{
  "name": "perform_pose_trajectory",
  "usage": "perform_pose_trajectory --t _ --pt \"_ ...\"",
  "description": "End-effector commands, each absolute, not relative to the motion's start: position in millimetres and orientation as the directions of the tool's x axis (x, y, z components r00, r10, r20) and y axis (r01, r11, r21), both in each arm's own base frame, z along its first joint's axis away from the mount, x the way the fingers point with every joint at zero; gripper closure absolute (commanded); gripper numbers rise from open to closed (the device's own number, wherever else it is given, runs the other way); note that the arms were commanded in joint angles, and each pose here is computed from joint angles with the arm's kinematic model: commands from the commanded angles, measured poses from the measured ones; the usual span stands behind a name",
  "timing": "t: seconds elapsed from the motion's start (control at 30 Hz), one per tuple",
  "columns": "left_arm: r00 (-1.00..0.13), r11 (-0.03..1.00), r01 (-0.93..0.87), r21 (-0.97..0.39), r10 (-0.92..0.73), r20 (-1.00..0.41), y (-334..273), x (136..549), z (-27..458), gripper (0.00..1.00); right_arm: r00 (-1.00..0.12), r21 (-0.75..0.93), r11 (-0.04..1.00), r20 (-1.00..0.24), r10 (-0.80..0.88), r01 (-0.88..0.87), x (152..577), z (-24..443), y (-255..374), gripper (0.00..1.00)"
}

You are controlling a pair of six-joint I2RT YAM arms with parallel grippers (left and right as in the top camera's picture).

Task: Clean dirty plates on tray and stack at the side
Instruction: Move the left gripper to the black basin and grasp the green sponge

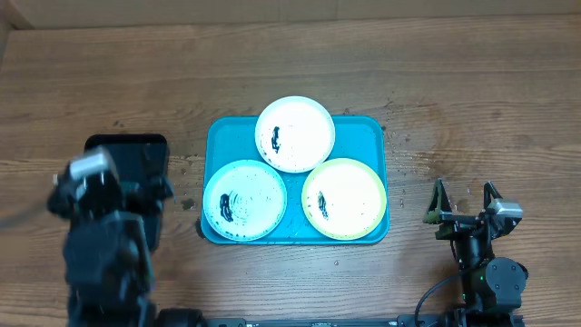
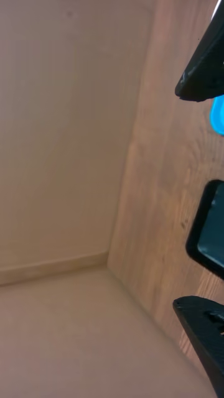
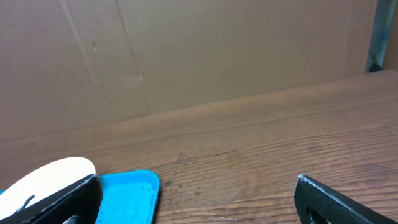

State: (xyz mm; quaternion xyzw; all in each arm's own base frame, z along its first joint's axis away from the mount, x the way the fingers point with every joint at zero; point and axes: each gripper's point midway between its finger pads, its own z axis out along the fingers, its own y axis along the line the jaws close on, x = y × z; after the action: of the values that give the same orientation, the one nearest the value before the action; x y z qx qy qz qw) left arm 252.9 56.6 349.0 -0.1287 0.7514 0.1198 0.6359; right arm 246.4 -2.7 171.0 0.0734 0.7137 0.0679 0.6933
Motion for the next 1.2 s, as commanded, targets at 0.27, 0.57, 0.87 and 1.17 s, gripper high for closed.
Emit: perform_pose_trajectory --t 0.27,0.57,0.87,1.17 --pt "-0.478 0.878 -0.451 -0.161 -0.39 -0.787 70.7 333.2 283.8 0.0 -0.022 0.192 0.981 -0.981 0.192 0.013 246.5 169.5 -3.3 0.0" --pt "-0.567 0.737 -0.621 -0.267 -0.658 -0.496 121.9 324.2 252.1 0.0 -0.022 0.192 0.981 -0.981 0.192 0.013 246.5 169.5 -3.3 0.0" --pt "-0.255 0.279 -0.947 -0.159 -0.954 -0.155 157.7 282.7 155.5 0.0 -0.022 0.192 0.981 -0.981 0.192 0.013 246.5 169.5 -3.3 0.0" --pt "-0.3 0.297 -0.953 -0.065 -0.953 0.046 155.4 286.5 78.8 0.0 -0.022 0.192 0.981 -0.981 0.192 0.013 246.5 169.5 -3.3 0.0"
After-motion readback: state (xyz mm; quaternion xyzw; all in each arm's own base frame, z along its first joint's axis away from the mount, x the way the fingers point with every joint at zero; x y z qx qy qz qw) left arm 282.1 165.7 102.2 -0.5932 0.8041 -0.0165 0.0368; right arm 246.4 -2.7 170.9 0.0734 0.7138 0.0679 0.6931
